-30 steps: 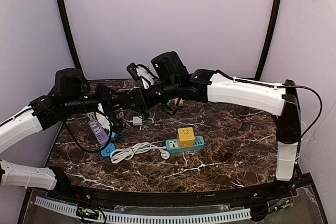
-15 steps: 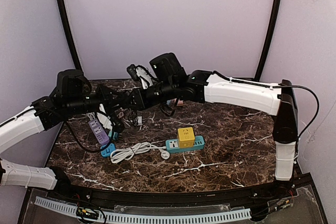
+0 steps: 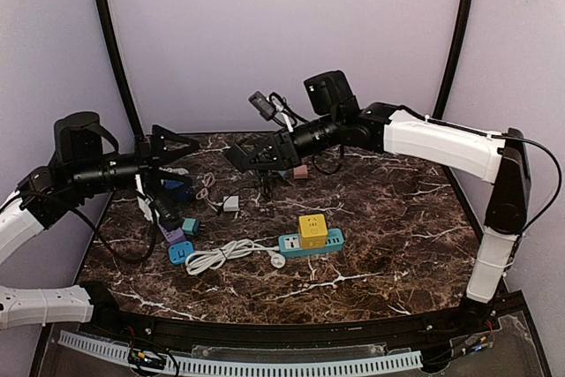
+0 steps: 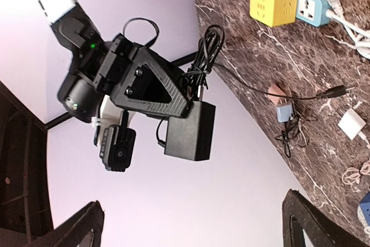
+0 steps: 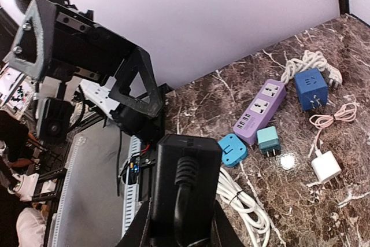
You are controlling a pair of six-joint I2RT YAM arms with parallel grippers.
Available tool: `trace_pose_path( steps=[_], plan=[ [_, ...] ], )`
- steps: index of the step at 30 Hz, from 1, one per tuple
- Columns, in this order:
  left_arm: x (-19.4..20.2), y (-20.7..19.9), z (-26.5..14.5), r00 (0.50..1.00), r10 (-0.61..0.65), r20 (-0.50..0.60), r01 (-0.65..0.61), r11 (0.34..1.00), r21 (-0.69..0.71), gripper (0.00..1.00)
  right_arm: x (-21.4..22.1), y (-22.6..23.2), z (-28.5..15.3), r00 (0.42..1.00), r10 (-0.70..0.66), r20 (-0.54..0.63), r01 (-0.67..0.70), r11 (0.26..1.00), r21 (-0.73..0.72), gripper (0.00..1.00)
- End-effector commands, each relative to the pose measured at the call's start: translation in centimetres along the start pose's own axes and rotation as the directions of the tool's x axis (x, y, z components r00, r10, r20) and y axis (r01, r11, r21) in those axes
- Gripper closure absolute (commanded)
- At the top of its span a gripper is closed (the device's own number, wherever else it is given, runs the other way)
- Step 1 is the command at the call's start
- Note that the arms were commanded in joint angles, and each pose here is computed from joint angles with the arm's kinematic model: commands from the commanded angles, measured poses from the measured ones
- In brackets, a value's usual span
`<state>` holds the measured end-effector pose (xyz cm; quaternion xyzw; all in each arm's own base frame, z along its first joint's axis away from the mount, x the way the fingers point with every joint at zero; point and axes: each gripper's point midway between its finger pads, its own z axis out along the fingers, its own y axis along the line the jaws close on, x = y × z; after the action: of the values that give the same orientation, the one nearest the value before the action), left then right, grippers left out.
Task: Insert the plug
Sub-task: Pick up the plug from the center of the board.
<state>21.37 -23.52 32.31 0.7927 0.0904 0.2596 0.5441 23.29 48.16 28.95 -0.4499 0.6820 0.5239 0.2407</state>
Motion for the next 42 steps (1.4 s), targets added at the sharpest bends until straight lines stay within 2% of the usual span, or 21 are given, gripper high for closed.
trace_pose_path(
  steps=[1,4,7,11,15,18,23,26,28,30,31,32,33,34,35,36,37,38,39,41,42],
  plan=[
    [-3.9,-0.1,-1.7,0.972,0.18,0.149,-0.17,0.982,-0.079,0.01,0.5,5.5,-2.6,0.994,-0.111,-0.023,0.102,0.965,-0.241,1.0],
    [-4.4,1.0,-0.9,0.942,0.301,0.145,-0.269,0.941,-0.205,0.02,0.9,5.5,-2.4,0.993,-0.109,-0.043,0.097,0.969,-0.226,1.0],
    [-3.5,3.1,0.2,0.91,0.409,0.062,-0.371,0.872,-0.319,0.03,1.0,5.7,-1.9,0.992,-0.113,-0.05,0.1,0.974,-0.205,1.0],
    [-2.6,3.1,1.8,0.91,0.413,0.04,-0.38,0.869,-0.318,0.04,1.6,6.0,-1.2,0.989,-0.122,-0.085,0.106,0.979,-0.171,1.0],
    [-4.5,1.1,1.4,0.939,0.292,0.182,-0.249,0.942,-0.225,0.19,1.7,6.1,-0.7,0.986,-0.133,-0.1,0.118,0.982,-0.146,1.0],
    [-6.1,-0.7,1.2,0.951,0.171,0.259,-0.142,0.982,-0.126,0.23,1.5,5.9,-0.5,0.985,-0.141,-0.099,0.128,0.984,-0.124,1.0],
    [-6.0,-0.1,1.6,0.969,0.034,0.246,-0.017,0.998,-0.068,0.25,1.3,5.4,0.1,0.98,-0.167,-0.106,0.158,0.984,-0.08,1.0],
    [-5.0,1.8,1.7,0.967,-0.142,0.211,0.153,0.987,-0.038,0.25,1.1,5.1,0.1,0.975,-0.195,-0.102,0.192,0.981,-0.04,1.0],
    [-4.0,2.9,1.6,0.936,-0.301,0.184,0.308,0.951,-0.009,0.25,0.9,5.1,-0.3,0.966,-0.243,-0.086,0.242,0.97,-0.021,1.0],
    [-3.2,3.7,1.4,0.847,-0.51,0.15,0.51,0.859,0.038,0.25,-0.1,5.3,-0.9,0.954,-0.297,-0.03,0.297,0.955,0.011,1.0],
    [-2.9,4.4,0.9,0.743,-0.656,0.133,0.653,0.754,0.071,0.25,-0.6,5.4,-1.3,0.946,-0.325,0.003,0.325,0.945,0.033,1.0],
    [-2.9,4.4,1.0,0.678,-0.725,0.117,0.719,0.688,0.097,0.25,-1.2,5.8,-1.7,0.933,-0.358,0.048,0.355,0.933,0.052,1.0],
    [-3.0,4.7,0.6,0.556,-0.826,0.096,0.815,0.564,0.132,0.25,-1.8,6.3,-2.3,0.914,-0.393,0.098,0.388,0.919,0.069,1.0],
    [-3.4,4.8,0.6,0.481,-0.871,0.099,0.855,0.491,0.166,0.26,-2.3,6.9,-2.8,0.891,-0.429,0.148,0.421,0.903,0.084,1.0],
    [-3.6,5.1,0.3,0.349,-0.934,0.081,0.913,0.358,0.196,0.26,-2.8,7.5,-3.3,0.863,-0.465,0.198,0.454,0.885,0.104,1.0],
    [-4.3,5.5,0.2,0.275,-0.957,0.093,0.927,0.29,0.24,0.27,-3.2,8.3,-3.7,0.83,-0.503,0.241,0.49,0.864,0.117,1.0],
    [-4.6,6.1,0.0,0.163,-0.983,0.086,0.946,0.18,0.269,0.29,-3.3,8.9,-4.1,0.802,-0.533,0.27,0.519,0.845,0.127,1.0],
    [-5.1,6.5,0.0,0.108,-0.99,0.093,0.943,0.131,0.305,0.31,-3.4,9.3,-4.2,0.781,-0.554,0.287,0.539,0.831,0.138,1.0],
    [-4.9,7.4,0.0,0.023,-0.995,0.094,0.949,0.051,0.31,0.33,-3.3,9.5,-4.2,0.768,-0.569,0.294,0.552,0.821,0.147,1.0],
    [-4.7,8.5,0.3,-0.07,-0.993,0.093,0.945,-0.036,0.324,0.34,-3.6,9.7,-4.3,0.754,-0.584,0.301,0.562,0.811,0.166,1.0],
    [-4.6,8.6,0.7,-0.091,-0.992,0.085,0.942,-0.058,0.33,0.33,-3.6,9.6,-4.2,0.752,-0.587,0.301,0.563,0.809,0.17,1.0]
  ],
)
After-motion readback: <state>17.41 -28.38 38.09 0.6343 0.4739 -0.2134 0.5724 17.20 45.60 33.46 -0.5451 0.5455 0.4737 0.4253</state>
